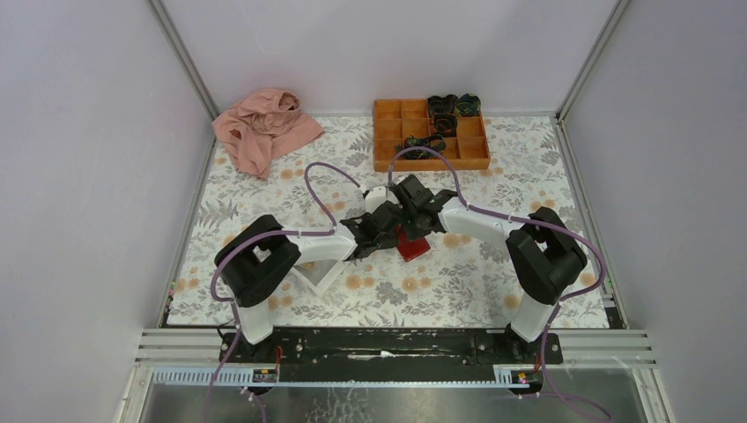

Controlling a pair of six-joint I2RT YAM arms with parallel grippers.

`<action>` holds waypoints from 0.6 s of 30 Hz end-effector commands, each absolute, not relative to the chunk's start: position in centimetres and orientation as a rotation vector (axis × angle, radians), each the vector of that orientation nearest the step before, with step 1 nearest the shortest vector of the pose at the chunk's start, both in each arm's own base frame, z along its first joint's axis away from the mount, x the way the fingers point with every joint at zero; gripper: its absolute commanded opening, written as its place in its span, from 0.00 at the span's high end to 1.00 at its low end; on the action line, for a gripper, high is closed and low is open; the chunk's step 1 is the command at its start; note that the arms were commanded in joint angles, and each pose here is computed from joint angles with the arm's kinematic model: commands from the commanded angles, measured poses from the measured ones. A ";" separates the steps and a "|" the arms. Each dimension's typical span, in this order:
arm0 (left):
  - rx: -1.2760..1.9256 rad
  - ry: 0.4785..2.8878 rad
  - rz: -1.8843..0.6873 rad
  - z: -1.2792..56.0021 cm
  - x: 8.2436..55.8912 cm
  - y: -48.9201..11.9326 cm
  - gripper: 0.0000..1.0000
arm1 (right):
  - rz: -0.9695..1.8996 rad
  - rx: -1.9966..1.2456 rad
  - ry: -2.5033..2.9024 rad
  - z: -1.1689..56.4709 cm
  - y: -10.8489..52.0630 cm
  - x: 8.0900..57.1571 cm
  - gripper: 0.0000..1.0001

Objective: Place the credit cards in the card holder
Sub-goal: Close the card holder at the center of the board.

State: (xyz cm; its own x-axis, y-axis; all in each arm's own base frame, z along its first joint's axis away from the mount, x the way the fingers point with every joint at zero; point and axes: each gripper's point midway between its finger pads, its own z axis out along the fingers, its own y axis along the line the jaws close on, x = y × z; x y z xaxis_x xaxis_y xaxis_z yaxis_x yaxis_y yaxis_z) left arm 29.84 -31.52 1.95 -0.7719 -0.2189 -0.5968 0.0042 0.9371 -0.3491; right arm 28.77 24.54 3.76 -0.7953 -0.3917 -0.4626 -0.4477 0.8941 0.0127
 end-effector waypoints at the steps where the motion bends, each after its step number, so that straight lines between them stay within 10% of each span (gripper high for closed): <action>1: -0.124 2.414 -0.465 1.6 30.3 -32.4 0.75 | 0.185 -0.625 2.599 3.4 25.4 28.3 0.79; 18: -0.128 2.412 -0.450 1.5 30.2 -32.0 0.76 | 0.245 -0.576 2.576 5.8 25.5 27.8 0.80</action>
